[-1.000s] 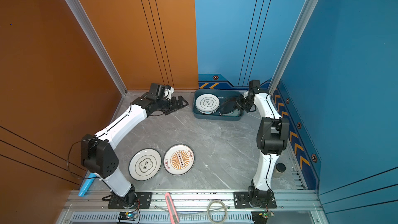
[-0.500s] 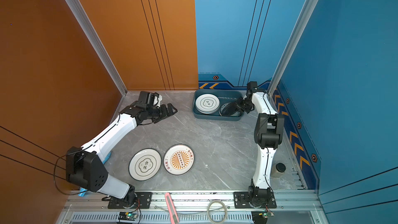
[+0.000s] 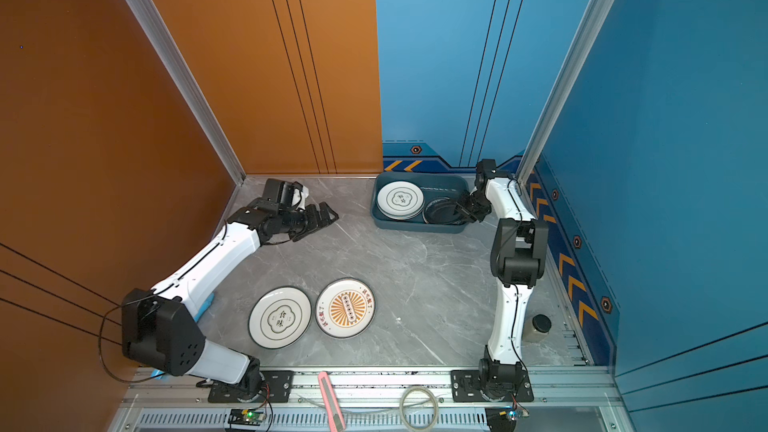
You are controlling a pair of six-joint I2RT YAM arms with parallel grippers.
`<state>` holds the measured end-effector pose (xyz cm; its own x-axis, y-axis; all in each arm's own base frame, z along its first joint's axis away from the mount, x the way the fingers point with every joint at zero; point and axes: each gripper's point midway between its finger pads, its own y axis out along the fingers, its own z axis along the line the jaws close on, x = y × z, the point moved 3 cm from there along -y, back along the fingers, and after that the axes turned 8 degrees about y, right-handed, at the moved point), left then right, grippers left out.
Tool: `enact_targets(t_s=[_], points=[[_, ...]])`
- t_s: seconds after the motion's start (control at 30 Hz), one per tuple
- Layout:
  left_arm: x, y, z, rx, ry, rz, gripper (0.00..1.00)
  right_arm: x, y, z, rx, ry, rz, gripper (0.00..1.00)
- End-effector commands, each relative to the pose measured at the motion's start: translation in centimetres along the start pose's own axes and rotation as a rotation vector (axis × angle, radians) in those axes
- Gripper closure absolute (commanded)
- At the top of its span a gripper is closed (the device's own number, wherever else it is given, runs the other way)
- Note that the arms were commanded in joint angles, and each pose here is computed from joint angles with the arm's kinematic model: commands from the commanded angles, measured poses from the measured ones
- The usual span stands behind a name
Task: Place the plates into the plastic bin on the countertop
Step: 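Open the right gripper to release the black plate in the bin, then move the right gripper out of the bin toward the plates on the table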
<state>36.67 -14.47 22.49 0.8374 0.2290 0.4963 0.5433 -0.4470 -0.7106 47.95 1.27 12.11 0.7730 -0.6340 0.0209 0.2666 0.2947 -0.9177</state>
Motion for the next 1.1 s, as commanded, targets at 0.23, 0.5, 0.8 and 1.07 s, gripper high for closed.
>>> enact_targets(t_s=[0.23, 0.5, 0.8, 1.07], points=[[-0.1, 0.8, 0.3, 0.004, 0.011, 0.024, 0.02, 0.3, -4.5, -1.2, -0.064, -0.038, -0.081, 0.62], [-0.1, 1.1, 0.4, 0.006, 0.015, 0.029, 0.02, -2.2, -8.7, 1.6, 0.104, -0.121, -0.082, 0.57], [-1.4, 0.6, 0.9, 0.017, -0.001, 0.037, 0.02, -14.5, -7.6, 8.7, 0.461, -0.331, 0.204, 0.35], [-2.9, -0.7, 1.4, 0.02, -0.016, 0.035, 0.02, -25.2, -4.6, 9.0, 0.464, -0.584, 0.412, 0.34]])
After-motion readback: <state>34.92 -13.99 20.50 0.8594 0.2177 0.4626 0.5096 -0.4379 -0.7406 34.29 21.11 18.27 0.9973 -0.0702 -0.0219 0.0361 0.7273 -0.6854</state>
